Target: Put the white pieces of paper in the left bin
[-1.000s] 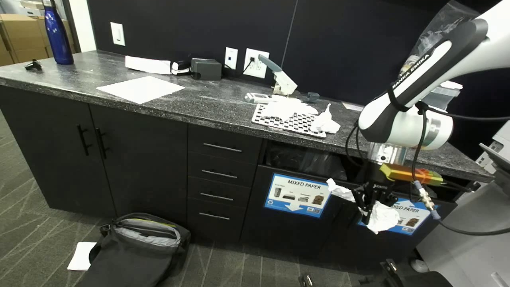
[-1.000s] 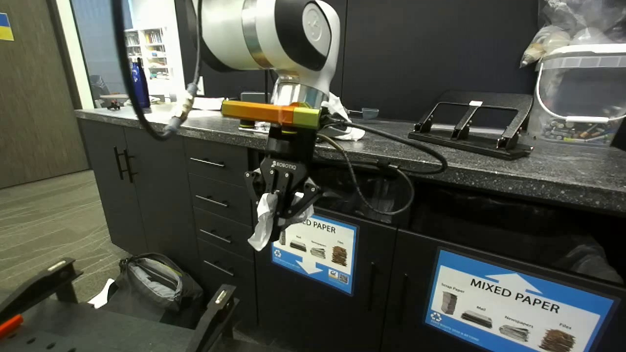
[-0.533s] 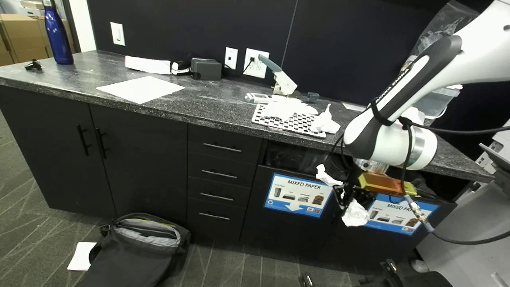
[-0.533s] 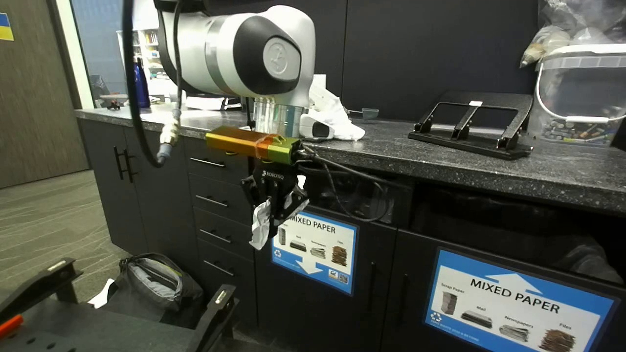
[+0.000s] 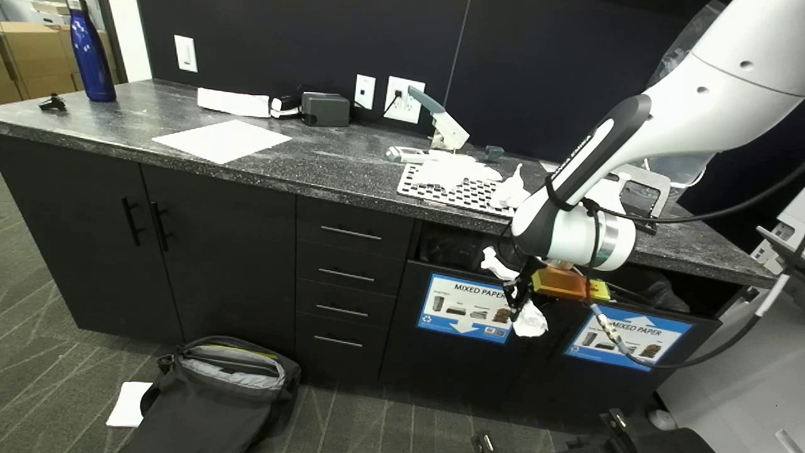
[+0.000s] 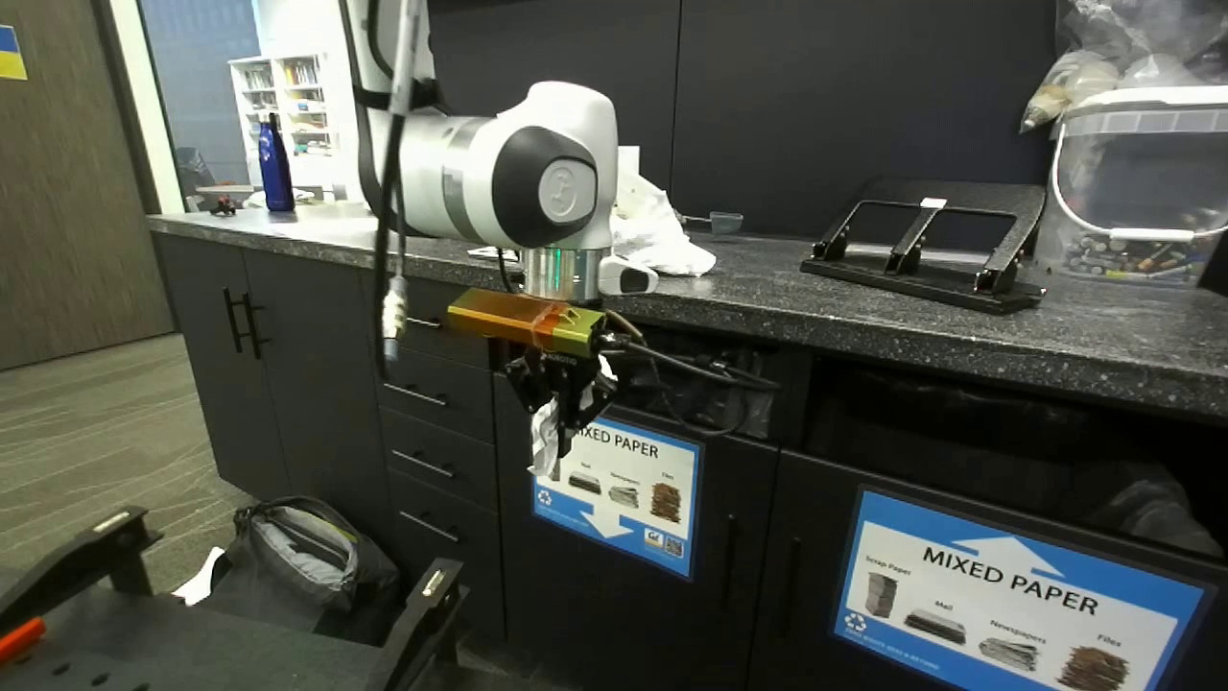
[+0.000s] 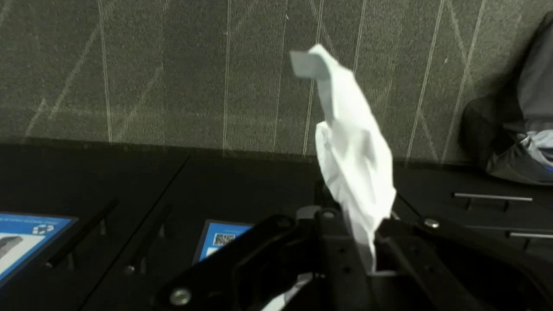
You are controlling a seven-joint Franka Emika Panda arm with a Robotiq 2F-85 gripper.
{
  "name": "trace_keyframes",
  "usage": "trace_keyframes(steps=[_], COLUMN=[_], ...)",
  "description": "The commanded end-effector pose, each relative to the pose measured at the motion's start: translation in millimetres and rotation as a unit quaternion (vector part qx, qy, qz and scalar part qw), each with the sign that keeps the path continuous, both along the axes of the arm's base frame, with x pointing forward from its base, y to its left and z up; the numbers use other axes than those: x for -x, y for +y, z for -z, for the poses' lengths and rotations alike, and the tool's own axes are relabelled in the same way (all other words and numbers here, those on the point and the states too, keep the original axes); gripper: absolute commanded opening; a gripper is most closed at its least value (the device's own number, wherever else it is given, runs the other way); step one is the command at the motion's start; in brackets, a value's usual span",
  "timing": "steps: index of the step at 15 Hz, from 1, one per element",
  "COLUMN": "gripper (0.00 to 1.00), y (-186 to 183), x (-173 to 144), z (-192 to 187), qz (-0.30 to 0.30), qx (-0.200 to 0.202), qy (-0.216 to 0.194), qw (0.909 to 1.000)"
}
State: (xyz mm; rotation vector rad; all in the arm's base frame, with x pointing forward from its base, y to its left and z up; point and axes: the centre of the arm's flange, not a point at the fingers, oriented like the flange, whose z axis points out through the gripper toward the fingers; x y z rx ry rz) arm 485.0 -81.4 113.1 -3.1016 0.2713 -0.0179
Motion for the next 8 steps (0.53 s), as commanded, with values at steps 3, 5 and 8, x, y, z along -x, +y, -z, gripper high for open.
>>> trace_keyframes(steps=[3, 5, 8], gripper=[0.08, 0.08, 0.08], y=[-19.6, -25.2, -26.3], x=[-65.0, -75.5, -84.1], z=[0.2, 1.1, 12.0], qz=[0.028, 0.041, 0.060], qx=[0.015, 0.017, 0.014], qy=[-0.115, -0.158, -0.209], qw=[0.9929, 0.9865, 0.9760])
